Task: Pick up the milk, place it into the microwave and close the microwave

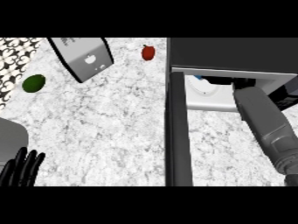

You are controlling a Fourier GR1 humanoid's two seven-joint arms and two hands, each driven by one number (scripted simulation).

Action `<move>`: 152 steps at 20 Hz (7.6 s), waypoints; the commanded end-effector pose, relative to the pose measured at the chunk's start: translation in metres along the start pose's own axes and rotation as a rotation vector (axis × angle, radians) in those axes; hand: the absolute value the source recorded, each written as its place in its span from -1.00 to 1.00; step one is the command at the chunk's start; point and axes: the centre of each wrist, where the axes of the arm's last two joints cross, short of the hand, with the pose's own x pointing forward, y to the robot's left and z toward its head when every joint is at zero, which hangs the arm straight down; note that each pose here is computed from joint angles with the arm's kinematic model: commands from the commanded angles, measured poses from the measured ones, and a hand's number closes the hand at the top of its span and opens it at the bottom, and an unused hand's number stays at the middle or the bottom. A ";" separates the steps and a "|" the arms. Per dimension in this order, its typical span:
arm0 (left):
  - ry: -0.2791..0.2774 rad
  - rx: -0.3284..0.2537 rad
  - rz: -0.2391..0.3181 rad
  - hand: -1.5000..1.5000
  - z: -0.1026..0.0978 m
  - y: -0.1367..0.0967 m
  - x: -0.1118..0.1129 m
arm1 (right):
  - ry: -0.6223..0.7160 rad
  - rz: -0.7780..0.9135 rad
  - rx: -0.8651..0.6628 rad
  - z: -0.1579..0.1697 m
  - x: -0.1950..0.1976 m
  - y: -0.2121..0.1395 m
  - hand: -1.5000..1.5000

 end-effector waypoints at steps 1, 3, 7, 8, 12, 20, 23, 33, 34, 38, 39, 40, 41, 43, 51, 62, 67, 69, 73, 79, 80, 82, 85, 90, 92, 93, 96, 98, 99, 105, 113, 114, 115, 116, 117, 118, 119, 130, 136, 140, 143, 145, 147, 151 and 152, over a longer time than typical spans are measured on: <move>-0.010 -0.006 -0.002 -1.00 0.005 0.001 -0.002 | -0.011 -0.016 -0.062 -0.005 -0.005 -0.012 -1.00; 0.006 0.007 0.009 -1.00 0.004 -0.004 0.000 | -0.015 -0.007 -0.050 -0.003 -0.020 -0.026 -1.00; -0.013 0.019 0.014 -1.00 0.003 -0.005 0.012 | -0.008 -0.053 -0.046 -0.007 -0.029 -0.043 -1.00; -0.004 0.018 -0.008 -1.00 0.001 0.003 0.018 | 0.007 -0.084 -0.035 -0.016 -0.014 -0.036 -1.00; 0.009 0.020 -0.015 -1.00 0.004 -0.008 0.010 | -0.025 -0.168 0.021 -0.003 -0.038 -0.050 -1.00; 0.016 0.028 0.016 -1.00 0.006 -0.007 0.012 | 0.014 -0.291 0.062 0.015 -0.051 -0.046 -1.00; 0.022 0.012 0.024 -1.00 0.005 -0.013 0.009 | 0.047 -0.351 0.104 0.047 -0.058 -0.019 -1.00; 0.002 0.015 0.031 -1.00 0.005 -0.015 0.014 | 0.146 -0.442 0.187 0.093 -0.090 -0.021 -1.00; 0.017 0.029 0.023 -1.00 0.004 -0.014 0.003 | 0.140 -0.462 0.224 0.100 -0.086 -0.012 -1.00; 0.029 0.021 0.042 -1.00 0.009 -0.018 0.017 | 0.163 -0.514 0.233 0.131 -0.085 0.009 -1.00; 0.014 0.023 0.042 -1.00 0.001 -0.017 0.018 | 0.172 -0.521 0.240 0.133 -0.096 -0.004 -1.00; 0.041 -0.004 0.028 -1.00 0.009 -0.020 0.004 | 0.183 -0.550 0.231 0.142 -0.093 0.005 -1.00; 0.036 0.018 0.039 -1.00 0.004 -0.013 -0.001 | 0.171 -0.566 0.229 0.148 -0.098 0.001 -1.00; 0.038 -0.041 0.043 -1.00 0.007 -0.019 0.011 | 0.198 -0.611 0.231 0.177 -0.105 0.005 -1.00; 0.062 -0.278 0.119 -1.00 -0.005 -0.036 0.002 | 0.192 -0.748 0.287 0.242 -0.133 -0.024 -1.00; 0.075 -0.374 0.071 1.00 -0.038 -0.060 -0.027 | 0.131 -0.823 0.219 0.322 -0.131 -0.083 -1.00; 0.076 -0.512 0.062 1.00 -0.061 -0.083 -0.033 | 0.124 -0.819 0.204 0.329 -0.130 -0.109 -1.00; 0.091 -0.574 0.024 1.00 -0.072 -0.078 -0.044 | 0.134 -0.794 0.203 0.329 -0.135 -0.131 -1.00; 0.148 -0.717 0.020 1.00 -0.086 -0.123 -0.046 | 0.125 -0.803 0.202 0.351 -0.121 -0.137 -1.00; 0.102 -0.813 -0.032 1.00 -0.075 -0.166 -0.073 | 0.089 -0.791 0.172 0.359 -0.112 -0.146 -1.00; 0.081 -0.797 -0.071 1.00 -0.084 -0.174 -0.068 | 0.086 -0.806 0.194 0.368 -0.115 -0.167 -1.00; 0.105 -0.827 -0.106 1.00 -0.089 -0.189 -0.078 | 0.045 -0.834 0.218 0.352 -0.113 -0.172 -1.00; 0.123 -0.865 -0.129 1.00 -0.068 -0.214 -0.077 | 0.019 -0.863 0.219 0.342 -0.106 -0.174 -1.00; 0.188 -0.868 -0.100 1.00 -0.076 -0.228 -0.092 | -0.082 -0.923 0.271 0.324 -0.079 -0.173 -1.00; 0.244 -0.873 -0.120 1.00 -0.066 -0.233 -0.102 | -0.102 -0.945 0.280 0.326 -0.074 -0.170 -1.00; 0.256 -0.858 -0.130 1.00 -0.072 -0.235 -0.101 | -0.107 -0.950 0.275 0.325 -0.070 -0.171 -1.00; 0.243 -0.796 -0.110 1.00 -0.084 -0.238 -0.095 | -0.131 -0.952 0.288 0.307 -0.062 -0.175 -1.00; 0.237 -0.743 -0.078 1.00 -0.088 -0.236 -0.103 | -0.128 -0.969 0.316 0.306 -0.058 -0.182 -1.00; 0.230 -0.723 -0.061 1.00 -0.096 -0.235 -0.102 | -0.138 -0.962 0.322 0.305 -0.056 -0.187 -1.00; 0.165 -0.581 0.028 -1.00 -0.117 -0.233 -0.096 | -0.174 -0.967 0.355 0.289 -0.038 -0.189 -1.00; 0.145 -0.364 0.035 1.00 -0.163 -0.226 -0.094 | -0.179 -1.016 0.419 0.282 -0.022 -0.198 -1.00; 0.158 -0.352 0.042 1.00 -0.171 -0.225 -0.093 | -0.191 -1.014 0.440 0.278 -0.018 -0.199 -1.00; 0.144 -0.353 0.059 1.00 -0.175 -0.225 -0.091 | -0.204 -1.015 0.439 0.273 -0.015 -0.196 -1.00; 0.124 -0.326 0.084 1.00 -0.180 -0.223 -0.087 | -0.214 -1.033 0.452 0.273 -0.012 -0.197 -1.00; 0.138 -0.317 0.092 1.00 -0.184 -0.223 -0.086 | -0.209 -1.040 0.468 0.274 -0.011 -0.197 -1.00; 0.129 -0.301 0.102 1.00 -0.193 -0.221 -0.084 | -0.219 -1.031 0.468 0.270 -0.008 -0.201 -1.00; 0.126 -0.291 0.094 1.00 -0.196 -0.221 -0.086 | -0.234 -1.045 0.479 0.267 -0.005 -0.198 -1.00; 0.119 -0.210 0.113 1.00 -0.237 -0.215 -0.083 | -0.233 -1.064 0.513 0.259 0.004 -0.211 -1.00; 0.098 -0.186 0.118 1.00 -0.256 -0.213 -0.078 | -0.251 -1.097 0.548 0.256 0.015 -0.214 -1.00; 0.109 -0.159 0.122 1.00 -0.257 -0.208 -0.088 | -0.278 -1.106 0.559 0.250 0.020 -0.219 -1.00; 0.096 -0.158 0.135 1.00 -0.264 -0.211 -0.079 | -0.291 -1.101 0.560 0.246 0.023 -0.221 -1.00; 0.094 -0.155 0.137 1.00 -0.263 -0.209 -0.084 | -0.318 -1.097 0.561 0.242 0.025 -0.225 -1.00; 0.090 -0.146 0.133 1.00 -0.263 -0.208 -0.087 | -0.320 -1.092 0.557 0.242 0.026 -0.227 -1.00; 0.074 -0.137 0.132 1.00 -0.264 -0.209 -0.085 | -0.292 -1.133 0.575 0.245 0.027 -0.228 -1.00; 0.090 -0.128 0.140 1.00 -0.263 -0.208 -0.088 | -0.303 -1.153 0.570 0.245 0.029 -0.226 -1.00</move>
